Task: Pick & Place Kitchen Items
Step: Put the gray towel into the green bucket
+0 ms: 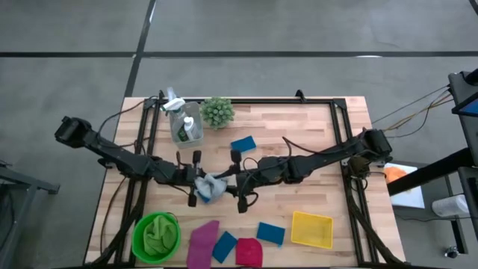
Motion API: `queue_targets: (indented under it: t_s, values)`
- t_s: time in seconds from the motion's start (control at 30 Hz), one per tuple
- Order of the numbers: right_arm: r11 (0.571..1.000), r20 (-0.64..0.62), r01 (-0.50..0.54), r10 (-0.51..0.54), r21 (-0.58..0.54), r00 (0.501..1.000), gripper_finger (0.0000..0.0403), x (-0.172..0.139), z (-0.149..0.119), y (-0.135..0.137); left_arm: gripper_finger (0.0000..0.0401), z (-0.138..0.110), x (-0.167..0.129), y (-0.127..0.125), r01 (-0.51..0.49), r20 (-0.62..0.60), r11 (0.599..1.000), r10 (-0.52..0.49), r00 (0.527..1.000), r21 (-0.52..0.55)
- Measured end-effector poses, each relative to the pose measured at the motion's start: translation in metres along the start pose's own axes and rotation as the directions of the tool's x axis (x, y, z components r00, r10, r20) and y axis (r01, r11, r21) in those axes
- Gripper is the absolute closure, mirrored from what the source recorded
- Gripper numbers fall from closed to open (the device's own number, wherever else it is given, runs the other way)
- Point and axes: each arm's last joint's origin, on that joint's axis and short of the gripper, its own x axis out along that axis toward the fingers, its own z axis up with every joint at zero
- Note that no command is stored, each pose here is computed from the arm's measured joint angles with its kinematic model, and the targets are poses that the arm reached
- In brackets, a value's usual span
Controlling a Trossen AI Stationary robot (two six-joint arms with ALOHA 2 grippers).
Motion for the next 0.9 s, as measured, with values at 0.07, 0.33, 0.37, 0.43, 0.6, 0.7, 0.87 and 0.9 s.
queue_targets:
  t_s: [0.07,0.33,0.37,0.43,0.6,0.7,0.87,0.9]
  values:
    - [1.0,0.003,-0.001,0.001,-0.005,1.0,0.0232,-0.003,0.004,-0.001,0.0395,0.002,-0.008,0.001,0.006,-0.021,1.0,-0.006,1.0,-0.006]
    - [0.997,0.119,-0.007,0.016,-0.075,0.993,0.0121,-0.032,0.034,0.007,0.0397,0.021,-0.046,0.0,0.075,0.004,0.997,-0.075,0.997,-0.034]
    - [0.997,0.153,-0.01,0.022,-0.075,0.988,0.0117,-0.038,0.036,0.008,0.0397,0.025,-0.05,0.0,0.088,0.02,0.995,-0.087,0.996,-0.037]
    - [0.997,0.244,-0.031,0.048,-0.073,0.969,0.0114,-0.051,0.035,0.011,0.0398,0.03,-0.058,-0.002,0.115,0.045,0.993,-0.114,0.993,-0.038]
    - [0.997,0.399,-0.05,0.067,-0.053,0.914,0.0112,-0.083,-0.001,0.023,0.0398,0.04,-0.074,-0.01,0.189,-0.005,0.982,-0.189,0.982,-0.015]
    - [0.999,0.39,-0.037,0.034,0.001,0.92,0.0112,-0.103,-0.023,0.025,0.0399,0.05,-0.083,-0.017,0.241,-0.097,0.97,-0.242,0.965,-0.029]
    - [0.995,0.318,0.004,-0.036,0.101,0.948,0.0112,-0.129,-0.048,0.024,0.0399,0.079,-0.106,-0.03,0.339,-0.234,0.94,-0.339,0.911,-0.043]
    - [0.993,0.313,-0.001,-0.035,0.115,0.949,0.0112,-0.134,-0.05,0.024,0.0399,0.086,-0.111,-0.032,0.36,-0.255,0.932,-0.359,0.898,-0.043]
